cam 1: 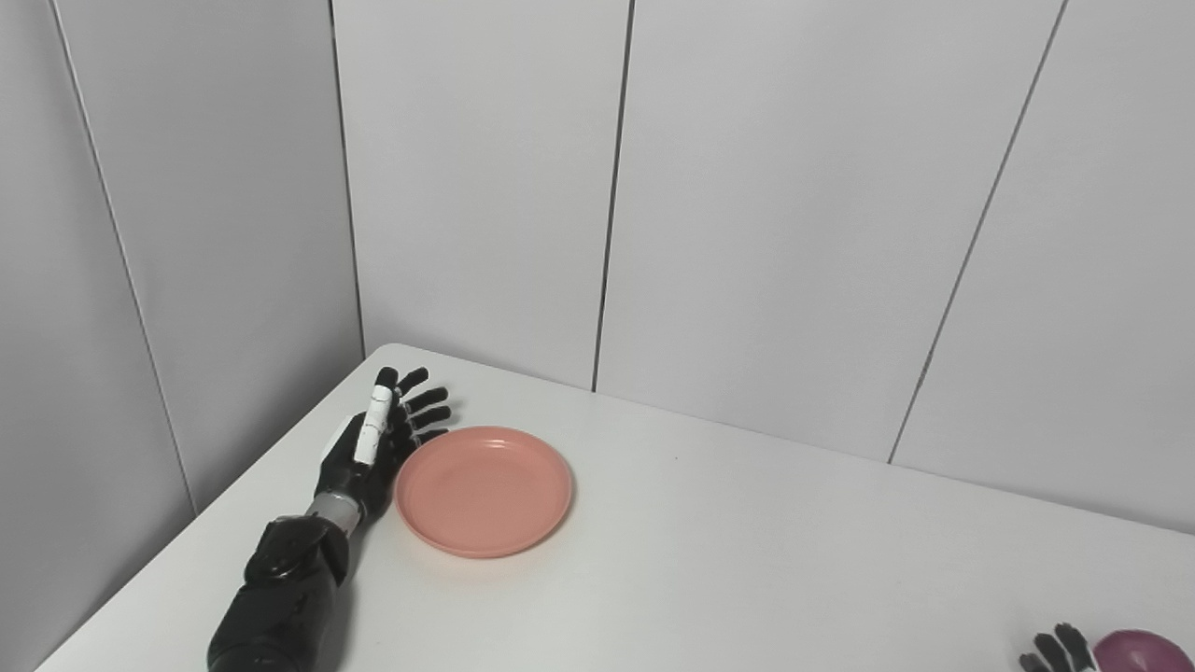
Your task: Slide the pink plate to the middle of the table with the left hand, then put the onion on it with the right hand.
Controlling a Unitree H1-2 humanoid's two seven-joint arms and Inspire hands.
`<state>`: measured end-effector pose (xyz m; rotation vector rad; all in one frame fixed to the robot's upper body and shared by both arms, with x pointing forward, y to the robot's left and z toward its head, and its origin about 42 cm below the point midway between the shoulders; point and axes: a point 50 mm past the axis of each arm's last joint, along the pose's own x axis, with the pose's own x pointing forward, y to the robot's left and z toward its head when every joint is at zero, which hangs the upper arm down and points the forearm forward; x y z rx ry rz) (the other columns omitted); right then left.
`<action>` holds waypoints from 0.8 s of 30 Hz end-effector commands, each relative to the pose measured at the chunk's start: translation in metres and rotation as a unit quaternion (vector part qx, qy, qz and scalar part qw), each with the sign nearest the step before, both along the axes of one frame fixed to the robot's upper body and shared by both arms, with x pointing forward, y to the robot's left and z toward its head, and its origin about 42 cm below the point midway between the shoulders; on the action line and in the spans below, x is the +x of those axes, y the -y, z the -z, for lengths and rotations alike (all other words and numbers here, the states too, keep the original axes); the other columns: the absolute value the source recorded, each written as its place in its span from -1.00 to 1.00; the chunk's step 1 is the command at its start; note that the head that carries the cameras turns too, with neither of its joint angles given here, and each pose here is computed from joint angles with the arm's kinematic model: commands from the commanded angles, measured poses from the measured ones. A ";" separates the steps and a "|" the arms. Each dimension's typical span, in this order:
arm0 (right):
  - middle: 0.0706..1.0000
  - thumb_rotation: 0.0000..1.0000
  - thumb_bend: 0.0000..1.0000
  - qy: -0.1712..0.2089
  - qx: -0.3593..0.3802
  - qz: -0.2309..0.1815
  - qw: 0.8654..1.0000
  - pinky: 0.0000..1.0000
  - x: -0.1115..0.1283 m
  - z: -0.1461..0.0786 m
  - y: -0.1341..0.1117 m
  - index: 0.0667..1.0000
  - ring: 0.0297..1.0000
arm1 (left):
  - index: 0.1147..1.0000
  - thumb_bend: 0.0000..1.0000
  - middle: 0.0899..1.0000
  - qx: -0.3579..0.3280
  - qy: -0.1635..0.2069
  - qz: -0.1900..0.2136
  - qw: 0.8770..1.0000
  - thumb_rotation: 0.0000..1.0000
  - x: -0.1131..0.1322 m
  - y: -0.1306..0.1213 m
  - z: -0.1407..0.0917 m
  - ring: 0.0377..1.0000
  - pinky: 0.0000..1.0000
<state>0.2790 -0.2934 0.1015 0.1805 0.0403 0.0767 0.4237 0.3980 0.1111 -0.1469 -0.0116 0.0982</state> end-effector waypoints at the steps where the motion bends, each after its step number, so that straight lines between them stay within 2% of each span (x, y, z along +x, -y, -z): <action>1: 0.98 0.98 0.75 -0.048 0.018 0.003 0.999 1.00 -0.017 0.023 -0.005 1.00 0.99 | 0.67 0.78 0.62 -0.001 0.038 0.013 0.999 0.75 0.012 0.008 -0.025 0.57 0.42; 3: 0.98 0.98 0.74 -0.048 0.017 0.003 0.999 1.00 -0.018 0.022 -0.005 1.00 0.98 | 0.64 0.82 0.62 -0.004 0.039 0.020 0.999 0.74 0.010 0.013 -0.027 0.55 0.43; 9: 0.99 0.97 0.74 -0.047 0.018 0.003 0.999 1.00 -0.018 0.019 -0.007 1.00 0.99 | 0.70 0.75 0.60 -0.002 0.045 0.044 0.998 0.83 0.003 0.030 -0.033 0.59 0.45; 14: 1.00 0.98 0.72 -0.044 0.015 0.003 0.999 1.00 -0.019 0.016 -0.010 1.00 0.99 | 0.65 0.72 0.60 -0.018 0.051 0.061 0.997 0.80 -0.001 0.046 -0.037 0.61 0.50; 20: 1.00 0.98 0.67 -0.038 0.019 0.000 0.999 1.00 -0.017 0.010 -0.015 1.00 1.00 | 0.64 0.73 0.58 -0.028 0.044 0.066 0.997 0.79 0.001 0.077 -0.037 0.57 0.46; 24: 1.00 1.00 0.61 -0.035 0.022 0.000 0.999 1.00 -0.017 0.007 -0.019 1.00 1.00 | 0.66 0.71 0.59 -0.030 0.031 0.079 0.996 0.80 0.000 0.098 -0.035 0.60 0.52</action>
